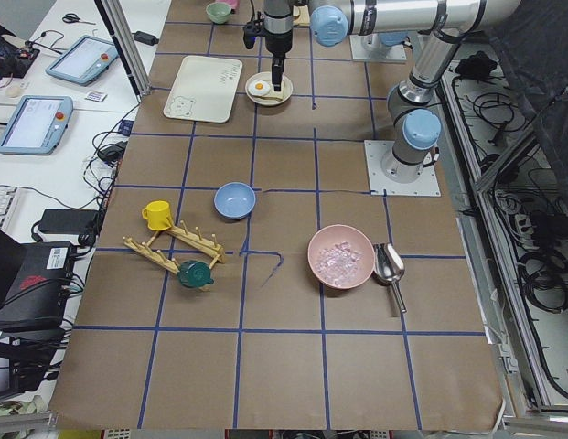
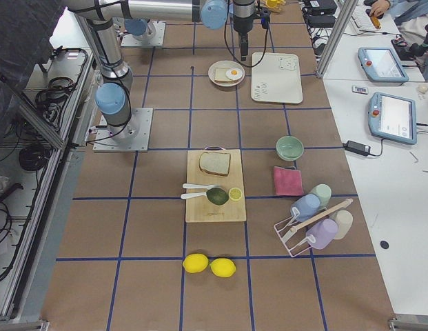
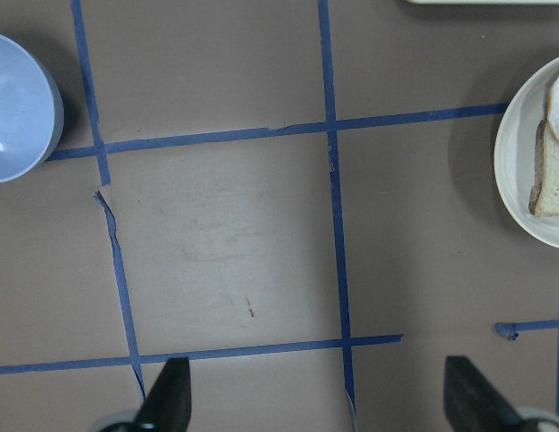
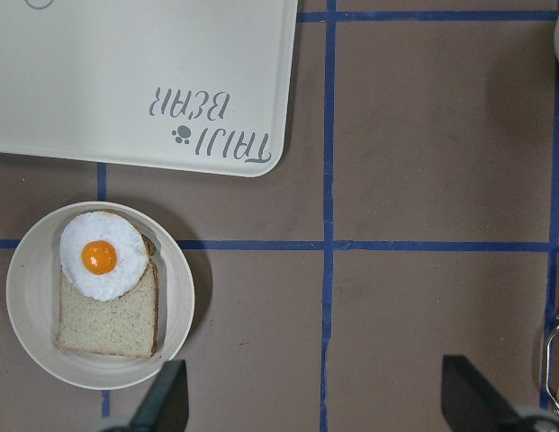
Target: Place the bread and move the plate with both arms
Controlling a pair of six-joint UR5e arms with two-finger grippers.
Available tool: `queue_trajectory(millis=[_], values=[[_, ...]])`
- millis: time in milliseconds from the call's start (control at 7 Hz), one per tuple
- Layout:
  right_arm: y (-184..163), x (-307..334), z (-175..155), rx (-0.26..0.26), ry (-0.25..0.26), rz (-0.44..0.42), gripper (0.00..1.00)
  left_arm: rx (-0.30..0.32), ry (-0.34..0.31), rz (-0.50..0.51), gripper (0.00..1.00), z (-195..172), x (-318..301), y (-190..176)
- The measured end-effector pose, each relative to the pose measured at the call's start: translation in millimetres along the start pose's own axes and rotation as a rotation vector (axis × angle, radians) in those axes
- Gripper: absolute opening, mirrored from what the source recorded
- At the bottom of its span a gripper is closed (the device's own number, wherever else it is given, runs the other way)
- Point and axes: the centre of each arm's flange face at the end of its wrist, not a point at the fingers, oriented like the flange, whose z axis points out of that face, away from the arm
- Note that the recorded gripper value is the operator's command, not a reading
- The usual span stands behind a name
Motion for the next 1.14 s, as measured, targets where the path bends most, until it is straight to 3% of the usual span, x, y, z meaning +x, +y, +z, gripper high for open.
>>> queue_trajectory(millis=[714, 857, 1143], values=[[0.7, 2.8, 4.0, -0.009, 0.011, -0.001, 1.0, 0.016, -0.003, 0.0, 1.0, 1.0, -0.1, -3.8], [0.5, 8.7, 6.2, -0.014, 0.054, -0.013, 1.0, 0.017, -0.003, 0.0, 1.0, 0.5, 0.0, -3.6], [5.4, 43.7, 31.1, -0.065, 0.228, -0.016, 1.0, 0.017, -0.003, 0.002, 1.0, 0.9, -0.3, -3.9]])
